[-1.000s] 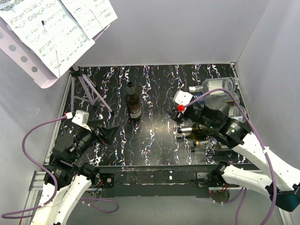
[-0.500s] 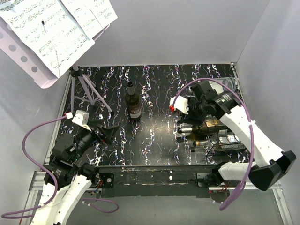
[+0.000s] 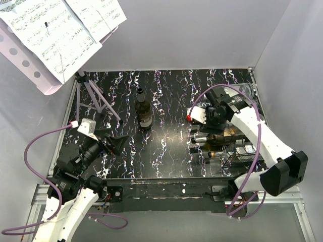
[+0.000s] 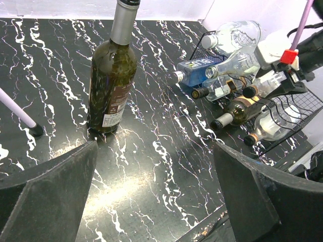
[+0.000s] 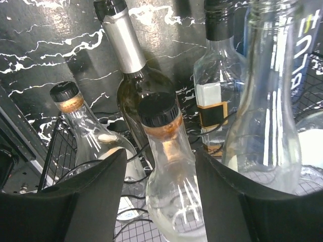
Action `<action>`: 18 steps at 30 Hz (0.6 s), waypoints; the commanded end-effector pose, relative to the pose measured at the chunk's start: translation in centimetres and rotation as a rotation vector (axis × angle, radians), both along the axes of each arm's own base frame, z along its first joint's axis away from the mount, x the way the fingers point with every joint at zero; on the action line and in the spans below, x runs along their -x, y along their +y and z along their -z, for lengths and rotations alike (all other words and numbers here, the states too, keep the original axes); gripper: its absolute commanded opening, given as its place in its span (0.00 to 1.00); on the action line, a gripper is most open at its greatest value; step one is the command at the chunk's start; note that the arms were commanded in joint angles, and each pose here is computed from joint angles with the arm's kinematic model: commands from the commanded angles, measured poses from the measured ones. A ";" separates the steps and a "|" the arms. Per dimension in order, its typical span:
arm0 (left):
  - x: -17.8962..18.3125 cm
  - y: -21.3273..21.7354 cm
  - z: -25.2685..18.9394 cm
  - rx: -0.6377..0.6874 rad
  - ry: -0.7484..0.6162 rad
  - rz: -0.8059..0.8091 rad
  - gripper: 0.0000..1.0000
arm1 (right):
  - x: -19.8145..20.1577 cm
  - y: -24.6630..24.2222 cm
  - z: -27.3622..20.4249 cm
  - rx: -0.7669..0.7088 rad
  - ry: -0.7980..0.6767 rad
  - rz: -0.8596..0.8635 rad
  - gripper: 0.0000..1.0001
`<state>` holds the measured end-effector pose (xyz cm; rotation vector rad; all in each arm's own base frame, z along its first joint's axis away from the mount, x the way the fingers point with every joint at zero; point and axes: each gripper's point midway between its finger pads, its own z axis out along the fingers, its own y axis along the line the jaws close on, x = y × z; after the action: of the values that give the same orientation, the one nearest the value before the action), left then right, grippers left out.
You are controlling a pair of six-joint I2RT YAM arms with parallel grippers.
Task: Take the wine bottle off the wine rack
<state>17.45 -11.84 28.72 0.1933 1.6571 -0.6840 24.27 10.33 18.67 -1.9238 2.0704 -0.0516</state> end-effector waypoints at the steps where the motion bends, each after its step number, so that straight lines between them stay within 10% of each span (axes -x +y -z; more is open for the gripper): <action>1: -0.1 -0.4 0.2 -0.008 0.004 0.020 0.98 | -0.6 -0.5 1.5 0.016 -0.014 -0.094 0.63; 18: 0.5 -0.4 -0.3 0.002 -0.024 0.031 0.98 | -3.2 -1.9 5.2 0.084 -0.016 -0.103 0.61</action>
<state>17.28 -12.06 28.73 0.2055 1.6567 -0.6963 26.43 8.96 13.35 -1.9759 2.0953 -0.0716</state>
